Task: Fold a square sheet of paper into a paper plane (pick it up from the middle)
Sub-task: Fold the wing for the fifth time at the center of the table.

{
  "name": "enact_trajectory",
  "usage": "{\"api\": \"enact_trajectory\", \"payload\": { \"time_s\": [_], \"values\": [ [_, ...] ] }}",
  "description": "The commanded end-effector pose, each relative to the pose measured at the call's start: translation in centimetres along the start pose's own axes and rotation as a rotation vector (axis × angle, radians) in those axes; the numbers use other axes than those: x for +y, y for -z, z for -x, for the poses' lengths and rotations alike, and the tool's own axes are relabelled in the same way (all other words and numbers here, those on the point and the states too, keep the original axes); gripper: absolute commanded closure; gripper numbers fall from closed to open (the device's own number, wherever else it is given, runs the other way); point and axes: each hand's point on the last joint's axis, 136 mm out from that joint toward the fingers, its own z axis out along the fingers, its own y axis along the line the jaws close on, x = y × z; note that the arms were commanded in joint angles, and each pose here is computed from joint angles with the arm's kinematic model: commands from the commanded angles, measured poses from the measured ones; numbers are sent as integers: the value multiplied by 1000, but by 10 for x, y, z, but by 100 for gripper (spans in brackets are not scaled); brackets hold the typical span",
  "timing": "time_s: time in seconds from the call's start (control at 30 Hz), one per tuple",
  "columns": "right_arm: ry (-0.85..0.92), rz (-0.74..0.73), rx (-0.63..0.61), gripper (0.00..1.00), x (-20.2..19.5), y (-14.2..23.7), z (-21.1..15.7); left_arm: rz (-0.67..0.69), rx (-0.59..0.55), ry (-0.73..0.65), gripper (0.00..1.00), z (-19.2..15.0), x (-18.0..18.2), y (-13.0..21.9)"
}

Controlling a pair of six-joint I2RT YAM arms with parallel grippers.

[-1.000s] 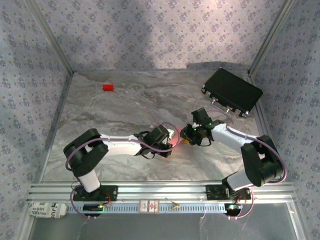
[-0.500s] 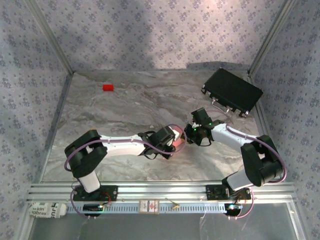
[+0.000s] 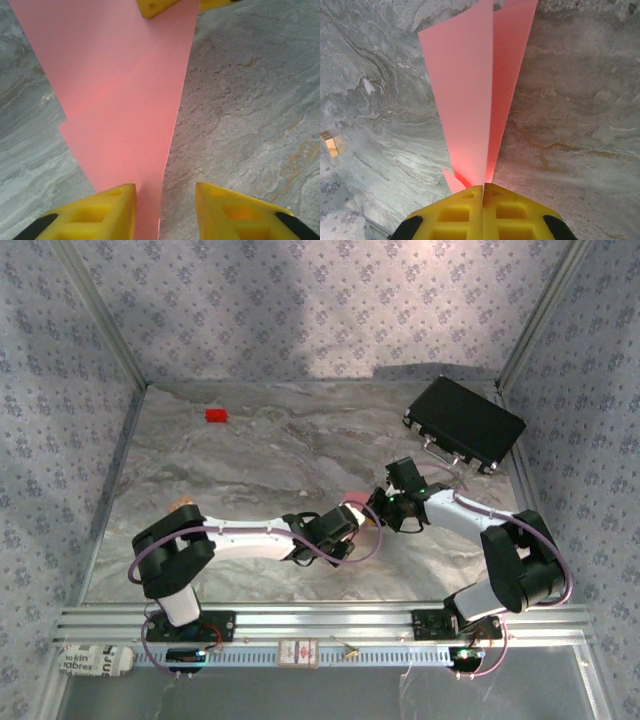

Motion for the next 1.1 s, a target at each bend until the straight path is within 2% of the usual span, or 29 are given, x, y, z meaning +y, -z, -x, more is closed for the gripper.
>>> {"api": "enact_trajectory", "payload": {
  "time_s": [0.0, 0.47, 0.77, 1.07],
  "values": [
    [-16, 33, 3, 97, 4, 4, -2, 72, -19, -35, 64, 8, 7, 1],
    [-25, 66, 3, 97, 8, 7, -2, 93, -16, -57, 72, 5, 7, -5],
    [-27, 73, 4, 97, 9, 8, -2, 111, -23, -60, 84, 5, 10, -5],
    [-29, 71, 4, 97, 8, 8, -2, 119, -21, -58, 91, 4, 11, -5]
  ]
}}
